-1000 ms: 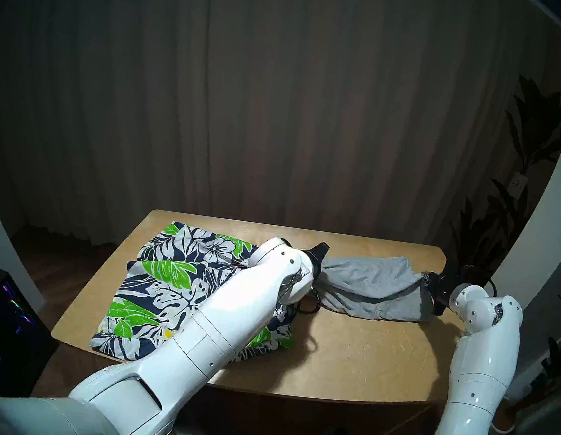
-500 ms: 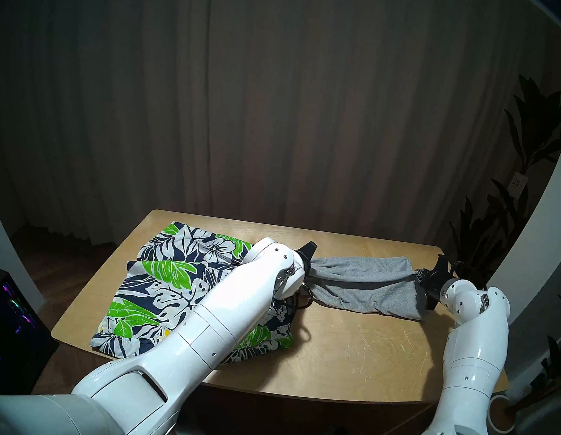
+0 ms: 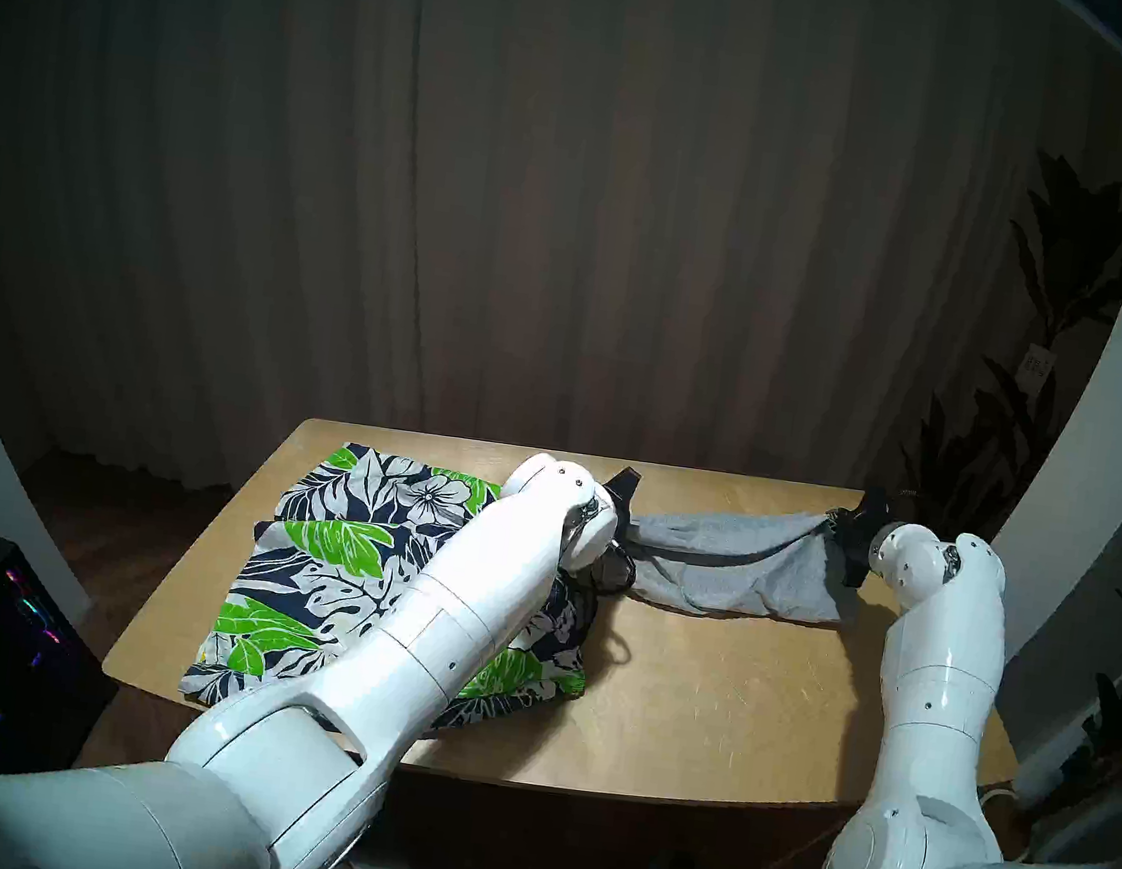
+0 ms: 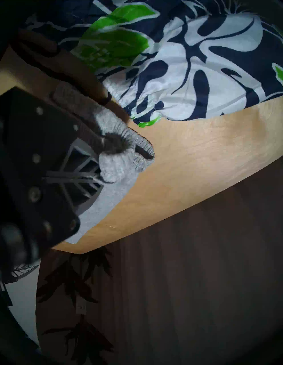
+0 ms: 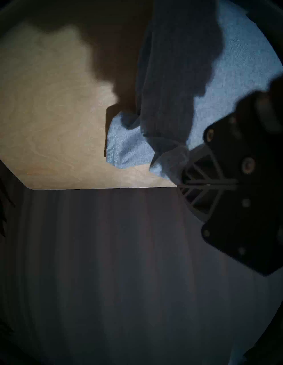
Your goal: Fold pants twice and stack them
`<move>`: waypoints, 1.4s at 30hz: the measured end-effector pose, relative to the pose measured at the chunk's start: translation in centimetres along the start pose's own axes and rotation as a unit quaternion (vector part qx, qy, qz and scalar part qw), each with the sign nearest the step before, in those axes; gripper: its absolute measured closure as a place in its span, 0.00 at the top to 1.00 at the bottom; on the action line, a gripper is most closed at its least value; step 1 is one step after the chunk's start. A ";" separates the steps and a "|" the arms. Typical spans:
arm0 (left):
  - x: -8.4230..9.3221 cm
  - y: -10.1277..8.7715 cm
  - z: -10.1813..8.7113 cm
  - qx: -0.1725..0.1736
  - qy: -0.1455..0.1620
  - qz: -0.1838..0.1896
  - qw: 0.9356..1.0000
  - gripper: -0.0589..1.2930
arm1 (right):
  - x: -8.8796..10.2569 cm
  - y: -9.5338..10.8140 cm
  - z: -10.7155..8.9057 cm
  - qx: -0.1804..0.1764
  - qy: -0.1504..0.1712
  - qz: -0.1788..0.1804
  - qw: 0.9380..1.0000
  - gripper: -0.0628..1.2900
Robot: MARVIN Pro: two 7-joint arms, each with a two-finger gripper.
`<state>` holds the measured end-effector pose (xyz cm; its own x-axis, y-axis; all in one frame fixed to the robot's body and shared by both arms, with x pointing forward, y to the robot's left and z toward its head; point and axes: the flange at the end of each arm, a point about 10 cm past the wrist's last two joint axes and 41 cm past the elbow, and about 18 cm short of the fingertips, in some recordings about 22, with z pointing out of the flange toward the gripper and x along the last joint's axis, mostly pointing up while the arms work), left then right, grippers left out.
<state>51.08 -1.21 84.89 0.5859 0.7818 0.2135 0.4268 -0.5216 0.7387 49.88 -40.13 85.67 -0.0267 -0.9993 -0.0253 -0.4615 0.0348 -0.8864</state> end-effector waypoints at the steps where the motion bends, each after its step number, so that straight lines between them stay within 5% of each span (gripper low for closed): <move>1: 0.2 0.1 0.1 0.000 0.000 -0.001 1.000 0.03 | 0.0 -0.1 0.2 -0.001 0.001 0.000 1.000 0.02; 29: 3.3 1.7 3.5 0.029 0.025 -0.019 0.999 0.04 | -0.8 -1.7 5.9 -0.059 0.032 0.008 0.998 0.02; 33: 3.4 2.3 3.7 0.027 0.028 -0.019 0.999 0.17 | -1.0 -1.9 6.5 -0.063 0.034 0.011 0.997 0.02; 35: 3.4 2.7 3.8 0.024 0.029 -0.019 0.999 0.48 | -1.0 -2.0 6.8 -0.064 0.035 0.013 0.997 0.02; 38: 3.4 3.0 3.9 0.021 0.031 -0.018 0.999 0.64 | -1.1 -2.1 7.0 -0.065 0.036 0.015 0.997 0.02; 41: 3.4 3.5 3.9 0.016 0.032 -0.018 0.999 0.94 | -1.1 -2.3 7.3 -0.065 0.038 0.019 0.997 0.02; 42: 3.4 3.6 4.0 0.015 0.033 -0.017 0.999 0.94 | -1.1 -2.3 7.4 -0.064 0.039 0.020 0.997 0.03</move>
<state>57.36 -1.80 85.77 0.5245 0.8197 0.2303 0.4671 -0.5032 0.7271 57.55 -39.25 84.35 -0.1140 -0.9933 -0.0190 -0.5685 0.0809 -0.8187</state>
